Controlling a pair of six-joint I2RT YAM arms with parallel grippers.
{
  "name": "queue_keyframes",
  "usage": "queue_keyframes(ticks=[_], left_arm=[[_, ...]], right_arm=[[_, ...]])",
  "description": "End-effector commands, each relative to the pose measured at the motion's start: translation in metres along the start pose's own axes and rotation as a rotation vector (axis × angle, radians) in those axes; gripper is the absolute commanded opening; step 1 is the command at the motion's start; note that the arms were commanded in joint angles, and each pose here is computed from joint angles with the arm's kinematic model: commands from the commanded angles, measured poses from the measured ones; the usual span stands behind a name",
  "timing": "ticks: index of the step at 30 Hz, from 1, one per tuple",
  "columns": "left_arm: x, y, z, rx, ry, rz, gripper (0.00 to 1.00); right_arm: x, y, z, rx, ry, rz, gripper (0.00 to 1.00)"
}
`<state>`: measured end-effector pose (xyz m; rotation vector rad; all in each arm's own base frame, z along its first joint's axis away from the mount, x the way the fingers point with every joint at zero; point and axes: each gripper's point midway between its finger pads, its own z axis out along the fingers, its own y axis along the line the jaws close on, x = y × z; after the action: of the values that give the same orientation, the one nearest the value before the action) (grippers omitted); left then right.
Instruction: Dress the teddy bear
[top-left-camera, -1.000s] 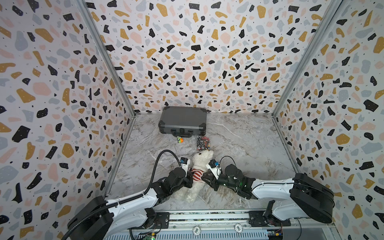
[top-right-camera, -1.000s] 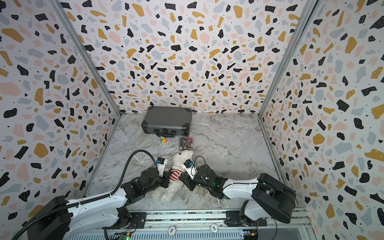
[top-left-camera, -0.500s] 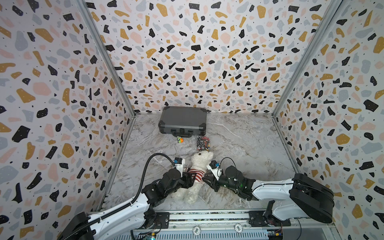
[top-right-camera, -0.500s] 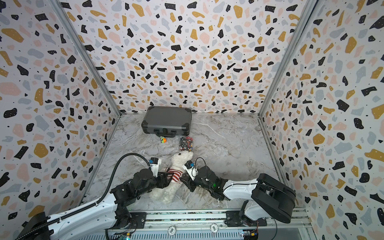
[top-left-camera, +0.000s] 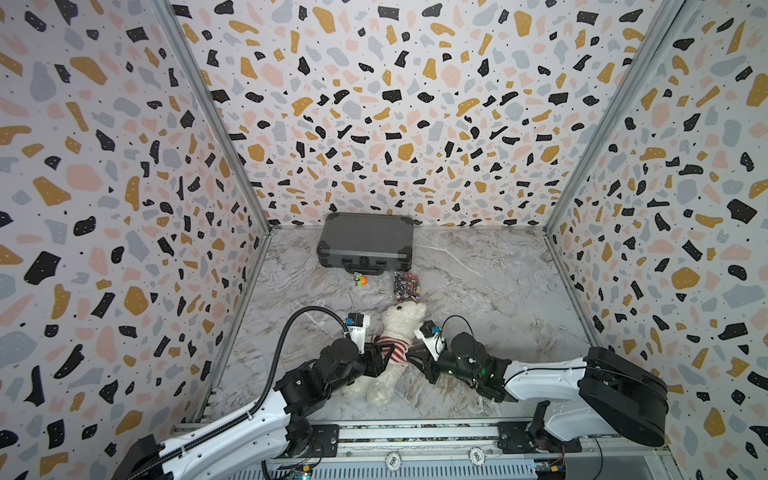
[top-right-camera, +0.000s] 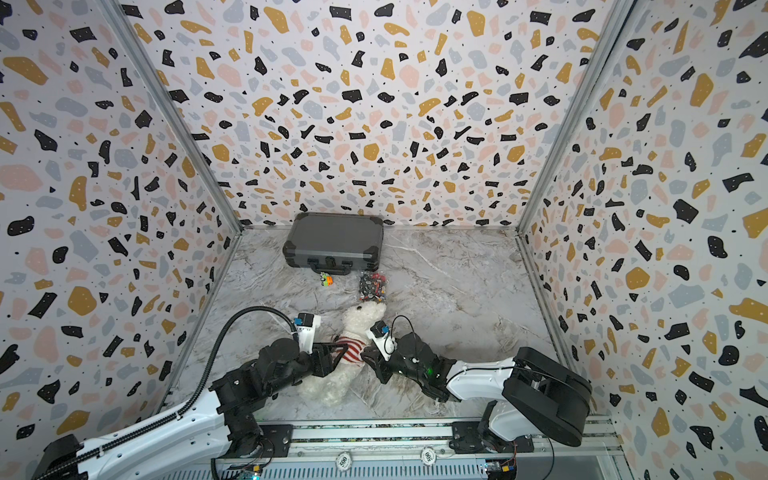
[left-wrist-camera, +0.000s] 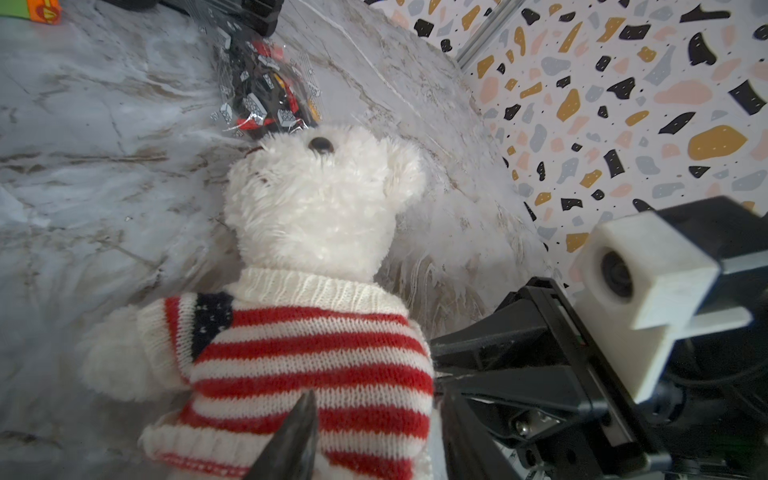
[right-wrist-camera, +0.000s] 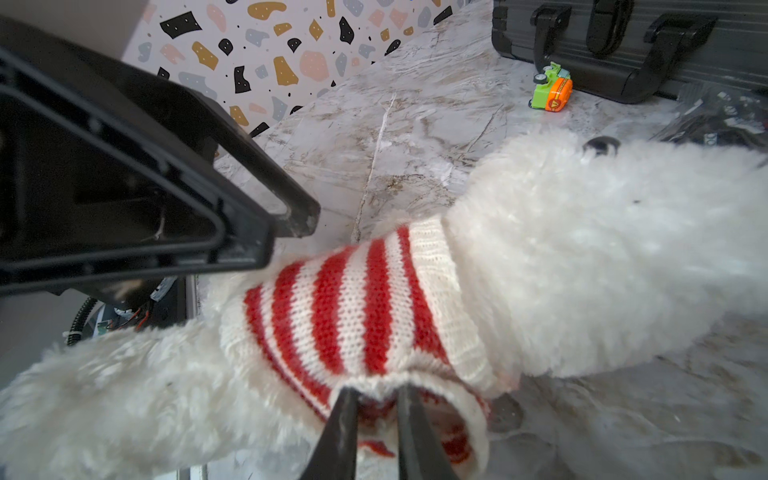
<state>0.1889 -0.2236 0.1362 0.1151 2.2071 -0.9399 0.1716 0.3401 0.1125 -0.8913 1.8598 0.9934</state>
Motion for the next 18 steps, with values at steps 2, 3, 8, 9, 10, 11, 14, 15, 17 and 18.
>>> queue_keyframes(ticks=[2, 3, 8, 9, 10, 11, 14, 15, 17, 18], left_arm=[[-0.019, -0.023, 0.008, 0.048, -0.036, 0.026, 0.43], [-0.019, -0.023, 0.01, 0.042, -0.035, 0.029, 0.38], [-0.026, -0.01, 0.012, -0.016, -0.089, 0.014, 0.05], [-0.027, -0.009, 0.012, -0.023, -0.094, 0.013, 0.03], [-0.027, -0.007, 0.012, -0.029, -0.096, 0.012, 0.0], [-0.027, -0.005, 0.012, -0.037, -0.097, 0.013, 0.0], [-0.024, 0.008, 0.014, -0.079, -0.097, 0.006, 0.0], [-0.024, 0.011, 0.015, -0.082, -0.098, 0.002, 0.0], [-0.022, 0.014, 0.017, -0.077, -0.093, 0.002, 0.0], [-0.021, 0.016, 0.018, -0.083, -0.09, 0.008, 0.0]], right_arm=[[-0.009, 0.005, -0.004, -0.015, -0.035, -0.007, 0.18], [-0.01, 0.006, -0.004, -0.013, -0.037, -0.009, 0.18], [-0.007, 0.0, -0.004, 0.017, -0.031, -0.038, 0.18], [-0.006, -0.002, -0.004, 0.028, -0.03, -0.046, 0.18], [-0.007, -0.004, -0.005, 0.043, -0.031, -0.056, 0.18], [-0.008, -0.007, -0.005, 0.059, -0.032, -0.068, 0.18], [-0.01, -0.015, -0.004, 0.108, -0.032, -0.097, 0.18], [-0.011, -0.017, -0.004, 0.122, -0.03, -0.105, 0.18], [-0.012, -0.02, -0.002, 0.14, -0.029, -0.122, 0.18], [-0.012, -0.021, -0.001, 0.145, -0.026, -0.127, 0.18]])
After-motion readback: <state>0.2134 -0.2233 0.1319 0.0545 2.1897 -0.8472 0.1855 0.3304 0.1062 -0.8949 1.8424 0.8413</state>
